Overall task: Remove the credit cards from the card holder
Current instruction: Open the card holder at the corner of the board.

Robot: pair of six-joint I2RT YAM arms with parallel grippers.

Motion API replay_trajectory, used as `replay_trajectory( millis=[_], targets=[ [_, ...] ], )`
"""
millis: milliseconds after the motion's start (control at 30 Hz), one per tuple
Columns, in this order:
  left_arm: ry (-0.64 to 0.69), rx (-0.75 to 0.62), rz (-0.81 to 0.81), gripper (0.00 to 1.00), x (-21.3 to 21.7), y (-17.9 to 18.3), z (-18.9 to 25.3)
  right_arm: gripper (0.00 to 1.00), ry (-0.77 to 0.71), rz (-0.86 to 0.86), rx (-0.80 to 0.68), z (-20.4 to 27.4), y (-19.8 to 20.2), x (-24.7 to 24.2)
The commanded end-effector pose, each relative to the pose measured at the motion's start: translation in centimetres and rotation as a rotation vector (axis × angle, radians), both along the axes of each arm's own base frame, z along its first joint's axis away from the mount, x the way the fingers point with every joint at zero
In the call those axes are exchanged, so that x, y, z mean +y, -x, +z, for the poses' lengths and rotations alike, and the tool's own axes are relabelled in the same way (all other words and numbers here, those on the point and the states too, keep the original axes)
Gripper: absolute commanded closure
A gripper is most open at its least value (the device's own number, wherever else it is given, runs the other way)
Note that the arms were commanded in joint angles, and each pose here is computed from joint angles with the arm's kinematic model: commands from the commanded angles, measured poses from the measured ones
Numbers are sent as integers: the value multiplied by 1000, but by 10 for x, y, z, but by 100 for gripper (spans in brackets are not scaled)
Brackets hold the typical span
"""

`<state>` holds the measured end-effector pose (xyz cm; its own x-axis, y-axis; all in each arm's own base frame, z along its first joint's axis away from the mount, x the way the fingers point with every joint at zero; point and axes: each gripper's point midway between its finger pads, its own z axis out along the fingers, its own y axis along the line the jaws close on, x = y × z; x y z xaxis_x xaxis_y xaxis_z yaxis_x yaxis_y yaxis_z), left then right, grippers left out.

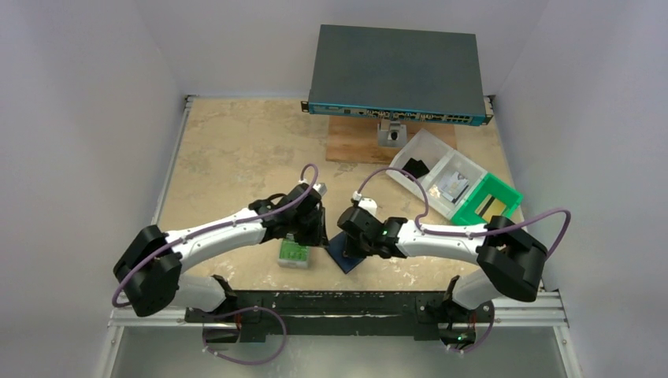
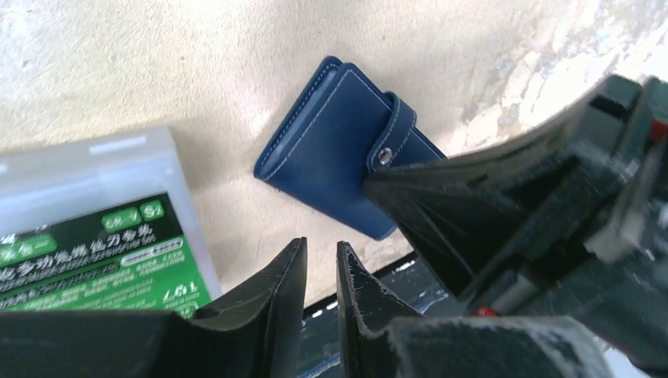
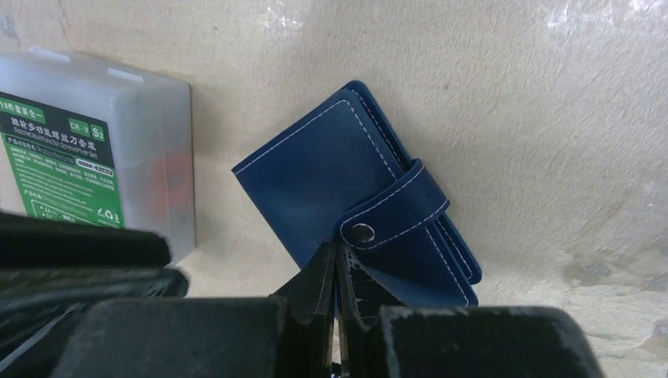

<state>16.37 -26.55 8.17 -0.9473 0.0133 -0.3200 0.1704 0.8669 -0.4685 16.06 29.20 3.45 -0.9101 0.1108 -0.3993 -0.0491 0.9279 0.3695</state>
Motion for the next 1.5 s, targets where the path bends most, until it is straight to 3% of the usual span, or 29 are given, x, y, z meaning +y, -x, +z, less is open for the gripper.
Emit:
replay_trajectory(
  millis=[0,200,367,533,600,733,1267,1400,1467],
  targets=[
    [62,-42,26,83,-28,-21,4,100,-39,-37,8,6,0,1],
    [7,-30,55,89,-33,-34,-23,100,3,-62,-39,17,-8,-8],
    [-70,5,65,94,-30,-37,-39,99,106,-39,-163,38,-27,-12],
    [-106,15,79,96,-25,-38,-45,66,193,13,-243,44,-35,-10],
    [-113,25,82,96,-24,-38,-46,60,196,38,-249,41,-35,-6],
    [-109,59,85,98,-23,-39,-51,56,231,68,-250,33,-29,-4],
    [-111,128,74,100,-21,-40,-62,66,396,113,-264,-3,-14,-11],
    [-123,138,73,100,-20,-40,-63,73,406,118,-242,-12,-9,-12],
    [-126,140,75,100,-19,-40,-64,83,410,123,-227,-15,-6,-13]
  ],
)
